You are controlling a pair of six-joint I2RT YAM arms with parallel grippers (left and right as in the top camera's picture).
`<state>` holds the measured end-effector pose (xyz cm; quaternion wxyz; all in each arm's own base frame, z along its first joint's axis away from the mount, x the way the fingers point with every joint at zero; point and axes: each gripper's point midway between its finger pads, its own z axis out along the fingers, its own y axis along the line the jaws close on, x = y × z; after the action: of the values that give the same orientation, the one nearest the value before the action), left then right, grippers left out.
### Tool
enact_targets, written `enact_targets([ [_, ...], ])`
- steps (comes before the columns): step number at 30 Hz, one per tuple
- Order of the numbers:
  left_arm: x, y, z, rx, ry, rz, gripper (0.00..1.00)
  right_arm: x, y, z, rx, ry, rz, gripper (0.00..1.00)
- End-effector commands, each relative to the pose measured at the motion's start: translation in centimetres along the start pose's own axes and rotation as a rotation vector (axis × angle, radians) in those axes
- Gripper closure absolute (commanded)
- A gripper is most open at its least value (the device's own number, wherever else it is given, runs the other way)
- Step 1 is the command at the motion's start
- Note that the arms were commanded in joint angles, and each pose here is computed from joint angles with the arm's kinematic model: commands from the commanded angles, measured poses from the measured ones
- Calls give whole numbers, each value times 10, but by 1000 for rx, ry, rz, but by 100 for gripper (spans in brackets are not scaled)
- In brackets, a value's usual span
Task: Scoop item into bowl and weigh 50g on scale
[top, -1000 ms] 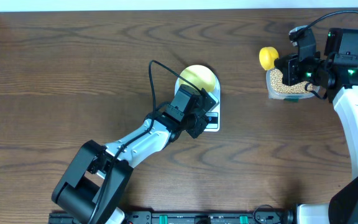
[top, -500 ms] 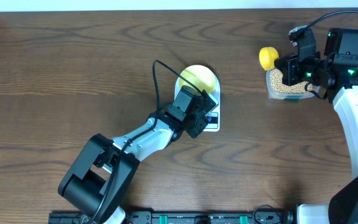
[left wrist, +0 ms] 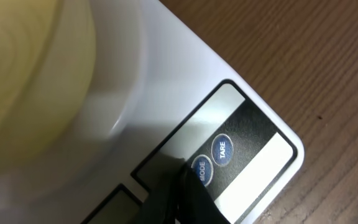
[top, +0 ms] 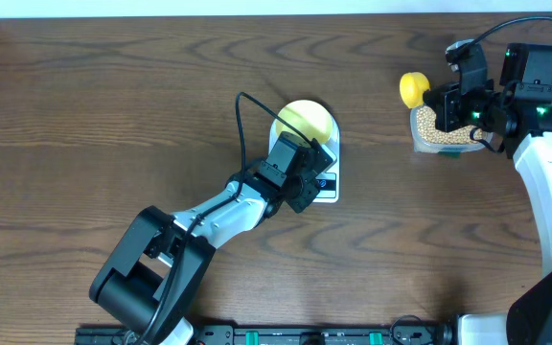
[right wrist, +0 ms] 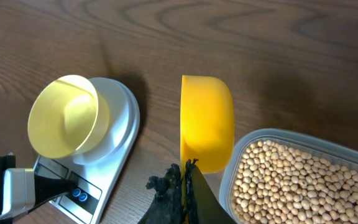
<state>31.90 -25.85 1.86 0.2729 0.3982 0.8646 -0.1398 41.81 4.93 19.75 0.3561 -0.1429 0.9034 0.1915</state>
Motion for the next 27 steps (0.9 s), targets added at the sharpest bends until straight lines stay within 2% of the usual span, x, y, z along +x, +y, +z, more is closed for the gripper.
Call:
enact_targets([
  [1, 13, 5, 6, -22, 49, 4, 92, -12, 6, -8, -5, -32, -34, 99],
  [27, 35, 4, 22, -14, 117, -7, 92, -12, 6, -8, -5, -32, -34, 99],
])
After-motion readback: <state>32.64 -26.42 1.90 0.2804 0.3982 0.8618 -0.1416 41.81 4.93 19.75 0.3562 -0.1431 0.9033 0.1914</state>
